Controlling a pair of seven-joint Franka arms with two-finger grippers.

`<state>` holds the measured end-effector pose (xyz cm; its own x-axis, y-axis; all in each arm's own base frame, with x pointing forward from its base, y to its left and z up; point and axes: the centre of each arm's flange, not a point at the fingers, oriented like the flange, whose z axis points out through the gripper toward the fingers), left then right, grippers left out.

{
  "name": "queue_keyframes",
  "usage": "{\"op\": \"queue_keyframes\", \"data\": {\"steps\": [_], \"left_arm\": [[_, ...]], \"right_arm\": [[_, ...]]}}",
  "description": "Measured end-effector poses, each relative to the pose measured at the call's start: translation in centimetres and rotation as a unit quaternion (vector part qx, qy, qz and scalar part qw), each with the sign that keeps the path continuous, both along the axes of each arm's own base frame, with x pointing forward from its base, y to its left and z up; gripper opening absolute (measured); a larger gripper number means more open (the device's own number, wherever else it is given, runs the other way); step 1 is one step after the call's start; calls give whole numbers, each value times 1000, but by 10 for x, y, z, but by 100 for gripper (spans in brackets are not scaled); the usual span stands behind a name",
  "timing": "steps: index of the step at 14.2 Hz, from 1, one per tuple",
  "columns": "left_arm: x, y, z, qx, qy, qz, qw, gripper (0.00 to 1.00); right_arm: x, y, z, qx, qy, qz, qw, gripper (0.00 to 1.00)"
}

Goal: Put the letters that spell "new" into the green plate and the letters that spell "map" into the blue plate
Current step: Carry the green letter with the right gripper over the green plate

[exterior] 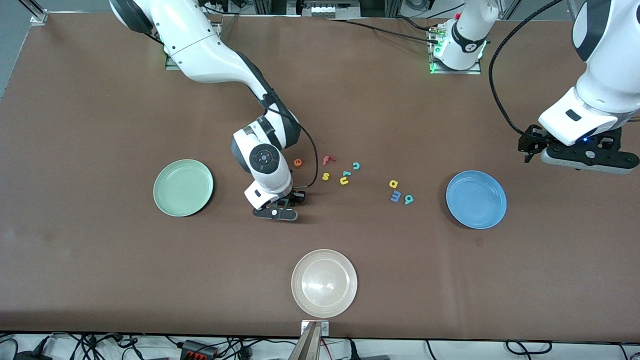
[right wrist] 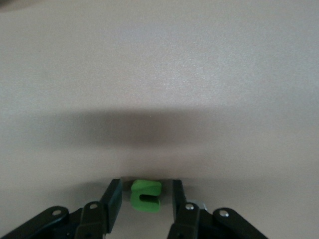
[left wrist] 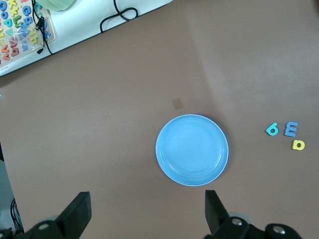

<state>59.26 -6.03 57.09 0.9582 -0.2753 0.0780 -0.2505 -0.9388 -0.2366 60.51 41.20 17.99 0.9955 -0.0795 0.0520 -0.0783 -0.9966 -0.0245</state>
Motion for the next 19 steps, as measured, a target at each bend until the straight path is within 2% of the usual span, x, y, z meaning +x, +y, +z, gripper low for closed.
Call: {"op": "queue_keyframes", "data": {"steps": [4, 6, 7, 8, 9, 13, 14, 16, 19], "left_arm": [[2, 3, 1, 7, -5, -1, 1000, 100], [3, -9, 2, 23, -10, -16, 1000, 100], [1, -22, 5, 26, -13, -27, 999, 100], [-1, -34, 7, 27, -15, -37, 999, 100], [-2, -42, 8, 28, -15, -42, 999, 100], [-1, -36, 8, 23, -12, -33, 999, 100], [-1, -34, 7, 3, -7, -17, 1000, 100], [-2, -23, 3, -59, 9, 54, 997, 100], [-9, -12, -4, -84, 39, 159, 983, 100]], "right_arm": [[0, 0, -1, 0, 1, 0, 1000, 48], [0, 0, -1, 1, 1, -2, 1000, 43], [0, 0, -1, 2, 2, -2, 1000, 35], [0, 0, -1, 2, 2, -2, 1000, 34], [0, 0, -1, 2, 2, -2, 1000, 29], [2, 0, 3, 4, -1, -3, 1000, 27], [4, -1, 7, 3, -2, -4, 1000, 27], [13, -12, 26, -9, 10, -10, 1000, 27], [32, -65, 78, -33, 45, 10, 998, 27]]}}
